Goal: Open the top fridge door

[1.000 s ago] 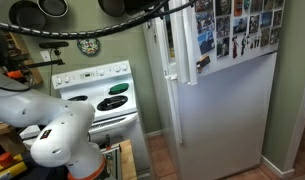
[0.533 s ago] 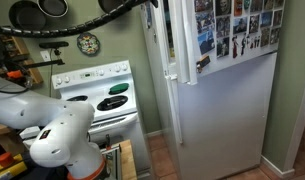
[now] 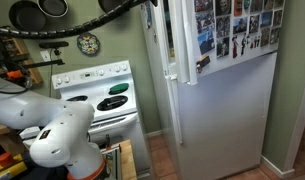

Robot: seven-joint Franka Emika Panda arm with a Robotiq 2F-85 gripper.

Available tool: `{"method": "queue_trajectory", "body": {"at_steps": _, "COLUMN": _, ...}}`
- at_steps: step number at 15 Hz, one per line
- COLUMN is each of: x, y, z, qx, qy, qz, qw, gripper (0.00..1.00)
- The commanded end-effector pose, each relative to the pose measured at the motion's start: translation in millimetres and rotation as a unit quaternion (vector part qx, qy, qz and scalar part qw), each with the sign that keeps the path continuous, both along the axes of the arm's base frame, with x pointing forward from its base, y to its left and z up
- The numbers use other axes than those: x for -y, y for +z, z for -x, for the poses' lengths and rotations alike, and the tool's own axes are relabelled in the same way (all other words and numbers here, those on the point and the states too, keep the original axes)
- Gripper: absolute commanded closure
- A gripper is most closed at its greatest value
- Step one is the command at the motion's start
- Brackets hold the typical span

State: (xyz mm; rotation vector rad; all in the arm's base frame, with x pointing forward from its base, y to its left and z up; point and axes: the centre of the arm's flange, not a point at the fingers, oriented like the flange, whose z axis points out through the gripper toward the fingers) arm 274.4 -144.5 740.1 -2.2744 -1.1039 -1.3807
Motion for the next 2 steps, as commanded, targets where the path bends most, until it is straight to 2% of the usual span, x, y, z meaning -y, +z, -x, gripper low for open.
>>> {"method": "queue_trajectory", "body": {"at_steps": 1, "x": 0.0, "y": 0.0, "z": 0.0, "qx": 0.000, "qy": 0.000, "qz": 0.000, "qw": 1.0000, "gripper": 0.00}}
{"method": "queue_trajectory", "body": {"at_steps": 2, "x": 0.0, "y": 0.0, "z": 0.0, "qx": 0.000, "qy": 0.000, "qz": 0.000, "qw": 1.0000, "gripper": 0.00}}
